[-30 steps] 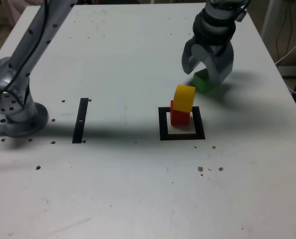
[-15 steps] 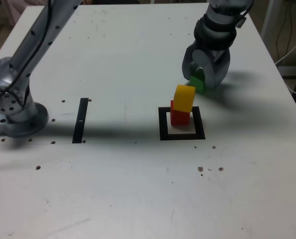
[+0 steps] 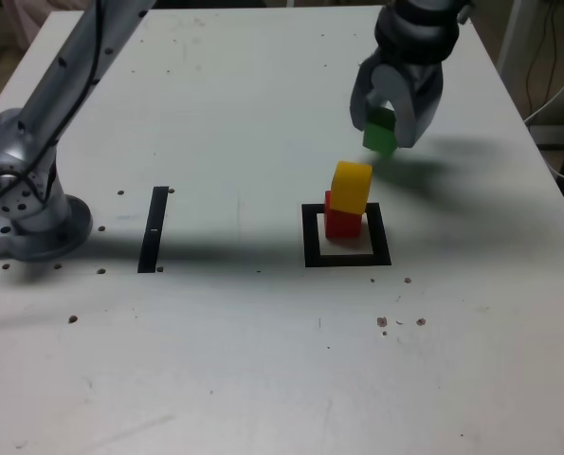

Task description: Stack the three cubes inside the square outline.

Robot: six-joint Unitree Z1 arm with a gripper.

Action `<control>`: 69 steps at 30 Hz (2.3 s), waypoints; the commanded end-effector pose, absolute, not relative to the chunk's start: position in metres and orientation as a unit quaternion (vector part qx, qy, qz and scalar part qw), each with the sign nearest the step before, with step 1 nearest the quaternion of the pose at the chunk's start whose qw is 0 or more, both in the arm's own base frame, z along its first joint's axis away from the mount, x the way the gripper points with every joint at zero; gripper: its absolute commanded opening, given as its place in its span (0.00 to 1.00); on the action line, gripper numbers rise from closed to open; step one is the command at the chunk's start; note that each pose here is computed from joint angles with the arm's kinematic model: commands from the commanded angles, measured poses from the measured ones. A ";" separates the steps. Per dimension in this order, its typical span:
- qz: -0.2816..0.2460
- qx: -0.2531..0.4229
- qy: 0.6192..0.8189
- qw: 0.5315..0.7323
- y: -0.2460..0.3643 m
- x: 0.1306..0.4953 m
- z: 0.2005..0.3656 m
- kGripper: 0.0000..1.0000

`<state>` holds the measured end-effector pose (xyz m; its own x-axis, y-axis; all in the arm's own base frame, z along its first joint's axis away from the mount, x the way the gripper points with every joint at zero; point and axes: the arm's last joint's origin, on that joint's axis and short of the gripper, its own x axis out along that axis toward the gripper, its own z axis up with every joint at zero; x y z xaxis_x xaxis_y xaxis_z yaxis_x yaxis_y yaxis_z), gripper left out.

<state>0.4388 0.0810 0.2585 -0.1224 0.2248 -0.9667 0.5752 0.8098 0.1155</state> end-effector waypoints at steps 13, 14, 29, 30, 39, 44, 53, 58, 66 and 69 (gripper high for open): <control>-0.103 0.222 0.724 0.645 0.064 0.399 0.336 0.03; -0.100 0.218 0.724 0.647 0.063 0.397 0.338 0.03; -0.033 0.140 0.741 0.656 0.040 0.362 0.350 0.03; -0.023 0.128 0.746 0.653 0.039 0.359 0.348 0.03; 0.033 0.066 0.753 0.654 0.019 0.342 0.350 0.03; 0.039 0.041 0.767 0.640 0.009 0.342 0.337 0.04; 0.033 0.041 0.767 0.640 0.002 0.355 0.330 0.05; 0.028 0.038 0.766 0.641 0.000 0.360 0.325 0.05; 0.019 0.013 0.765 0.643 -0.001 0.365 0.312 0.05; 0.019 0.011 0.761 0.648 -0.002 0.367 0.307 0.05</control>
